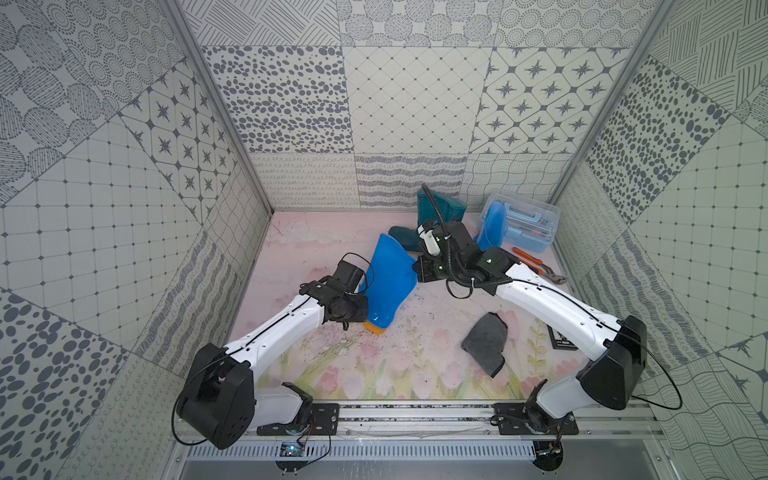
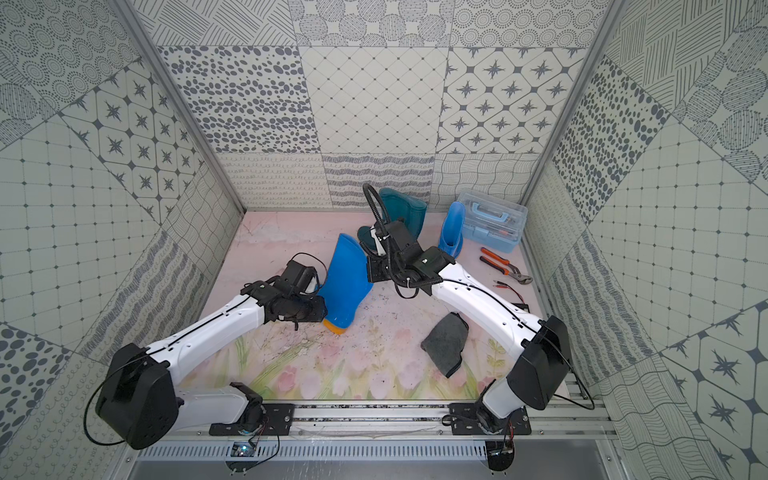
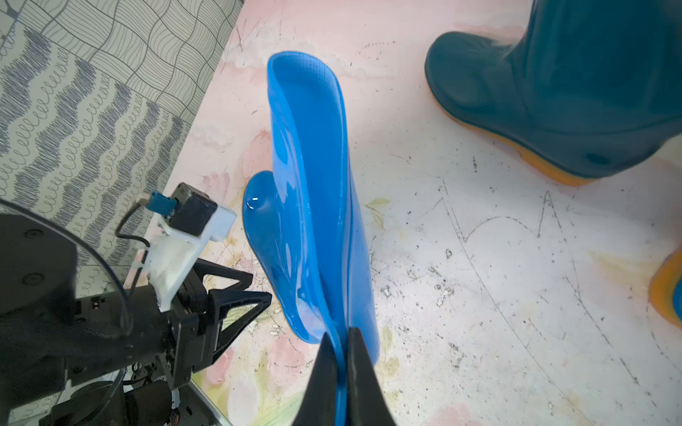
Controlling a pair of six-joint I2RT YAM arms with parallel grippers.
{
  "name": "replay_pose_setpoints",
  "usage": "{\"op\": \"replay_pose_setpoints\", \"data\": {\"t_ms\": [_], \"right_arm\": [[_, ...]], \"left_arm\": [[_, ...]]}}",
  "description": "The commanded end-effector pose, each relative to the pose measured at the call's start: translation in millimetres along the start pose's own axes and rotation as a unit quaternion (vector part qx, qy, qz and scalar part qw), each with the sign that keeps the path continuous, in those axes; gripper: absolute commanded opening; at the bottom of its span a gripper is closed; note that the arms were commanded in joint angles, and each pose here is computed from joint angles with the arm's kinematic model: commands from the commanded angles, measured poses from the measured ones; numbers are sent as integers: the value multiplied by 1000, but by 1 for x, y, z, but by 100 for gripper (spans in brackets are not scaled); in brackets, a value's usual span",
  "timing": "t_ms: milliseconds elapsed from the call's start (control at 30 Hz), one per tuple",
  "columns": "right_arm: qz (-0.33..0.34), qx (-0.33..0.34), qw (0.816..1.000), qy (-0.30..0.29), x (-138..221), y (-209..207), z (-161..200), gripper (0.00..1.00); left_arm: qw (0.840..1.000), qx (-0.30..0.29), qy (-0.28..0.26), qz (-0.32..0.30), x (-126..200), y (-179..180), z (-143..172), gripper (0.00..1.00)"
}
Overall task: Wipe the rubber boots with a cloth
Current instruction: Pick up the rubber boot from the center of the board, then place the rubber boot at the center of the board.
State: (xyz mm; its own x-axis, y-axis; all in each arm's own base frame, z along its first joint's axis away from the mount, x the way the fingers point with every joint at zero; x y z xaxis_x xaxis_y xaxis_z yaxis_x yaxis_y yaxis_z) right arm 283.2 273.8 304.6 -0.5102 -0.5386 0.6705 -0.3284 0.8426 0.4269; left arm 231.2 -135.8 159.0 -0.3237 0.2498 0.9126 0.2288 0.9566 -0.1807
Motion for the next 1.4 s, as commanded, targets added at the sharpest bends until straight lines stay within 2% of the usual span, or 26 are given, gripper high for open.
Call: {"op": "replay_pose_setpoints", "data": {"t_ms": [0,233,533,700,1100,1200,1367], "right_arm": [[-21,40,997,-62,20,19,-34,0],[-31,72,993,-86,30,34,-58,0],[-11,76,992,-99,30,16,-66,0],[-26,101,991,-82,27,11,-56,0],[-82,103,990,-45,8,14,-30,0],[-91,103,990,-42,10,17,-28,2],[-100,110,988,-39,12,23,-24,12]], "left_arm": [[1000,12,-25,-1,-4,1,-11,44],[999,22,-37,16,-18,-7,-31,43],[998,34,-41,34,-40,-14,-50,43],[998,41,-30,40,-53,-15,-48,43],[998,48,-14,36,-68,-12,-41,43],[998,48,-14,32,-67,-11,-39,43],[998,49,-14,28,-66,-9,-37,43]]}}
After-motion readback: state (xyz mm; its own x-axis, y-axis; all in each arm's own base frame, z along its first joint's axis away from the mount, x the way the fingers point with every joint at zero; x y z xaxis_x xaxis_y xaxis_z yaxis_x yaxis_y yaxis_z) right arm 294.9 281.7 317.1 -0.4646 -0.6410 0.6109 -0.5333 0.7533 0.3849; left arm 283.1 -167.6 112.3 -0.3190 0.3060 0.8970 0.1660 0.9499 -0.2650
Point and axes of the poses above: each gripper's point midway between its finger pads, its own x axis back along the fingers, its own y axis along the line the jaws close on, z = x × y, the point moved 7 cm from there along x, back along the fingers, and after that the axes turned 7 degrees about -x, right-handed, at the moved point
